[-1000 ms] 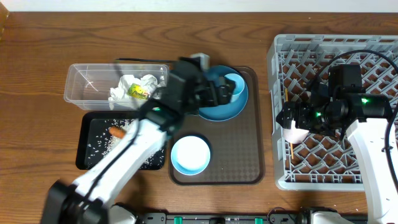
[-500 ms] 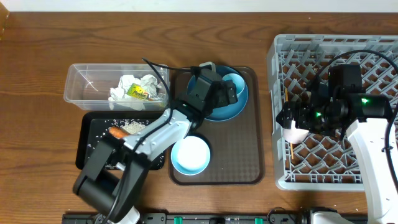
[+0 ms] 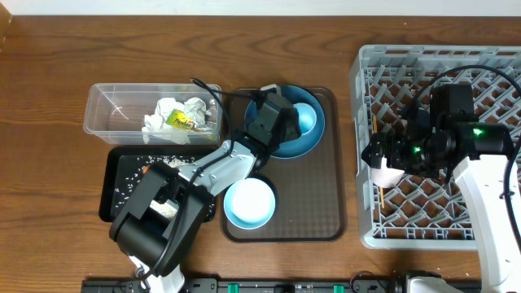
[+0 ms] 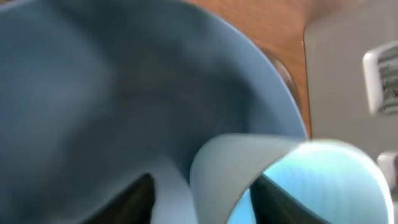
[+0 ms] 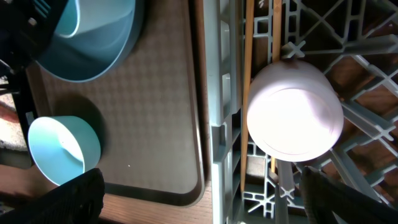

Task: Sort waste into correct bins and load items into the dishwasher rack
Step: 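Reach left gripper to the blue cup on the blue plate and grasp it, then lift the blue cup with left gripper and pass it to right gripper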

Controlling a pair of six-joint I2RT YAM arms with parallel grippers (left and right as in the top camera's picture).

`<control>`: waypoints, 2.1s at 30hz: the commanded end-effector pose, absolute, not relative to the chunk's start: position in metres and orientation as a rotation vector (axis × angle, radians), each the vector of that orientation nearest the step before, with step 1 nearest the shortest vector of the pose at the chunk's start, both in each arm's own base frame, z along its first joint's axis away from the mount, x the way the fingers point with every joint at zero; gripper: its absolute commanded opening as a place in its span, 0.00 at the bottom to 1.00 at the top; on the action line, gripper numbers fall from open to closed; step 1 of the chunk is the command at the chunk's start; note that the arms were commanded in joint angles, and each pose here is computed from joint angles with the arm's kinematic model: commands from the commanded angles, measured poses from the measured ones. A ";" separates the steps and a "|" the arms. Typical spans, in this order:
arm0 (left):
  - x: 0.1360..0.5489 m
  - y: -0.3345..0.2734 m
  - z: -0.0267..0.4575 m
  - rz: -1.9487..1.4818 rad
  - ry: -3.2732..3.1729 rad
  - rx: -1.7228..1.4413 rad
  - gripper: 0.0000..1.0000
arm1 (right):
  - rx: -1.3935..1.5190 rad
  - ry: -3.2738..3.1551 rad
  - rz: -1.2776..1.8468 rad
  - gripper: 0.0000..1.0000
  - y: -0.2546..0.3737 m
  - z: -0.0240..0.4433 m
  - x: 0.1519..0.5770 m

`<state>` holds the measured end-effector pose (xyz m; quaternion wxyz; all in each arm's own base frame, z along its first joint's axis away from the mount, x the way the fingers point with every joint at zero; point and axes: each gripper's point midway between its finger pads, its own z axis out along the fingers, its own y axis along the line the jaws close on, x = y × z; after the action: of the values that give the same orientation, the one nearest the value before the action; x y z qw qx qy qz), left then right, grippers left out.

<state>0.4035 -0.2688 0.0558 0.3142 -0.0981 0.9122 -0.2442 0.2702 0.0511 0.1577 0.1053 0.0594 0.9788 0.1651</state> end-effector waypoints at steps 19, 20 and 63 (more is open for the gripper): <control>0.381 -0.270 0.140 -0.832 2.344 -0.188 0.06 | 0.172 2.868 0.495 0.99 0.051 0.163 0.274; 0.375 -0.273 0.150 -0.896 2.352 -0.162 0.06 | 0.172 2.868 0.495 0.99 0.051 0.163 0.274; 0.234 -0.245 0.248 -1.818 2.339 0.480 0.06 | -0.621 2.330 1.511 0.95 0.154 0.249 0.216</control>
<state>0.2436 -0.2421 0.2388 0.0774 0.1376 0.7958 -0.5845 0.2134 0.1374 0.2140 0.0677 -0.1309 0.8803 0.4510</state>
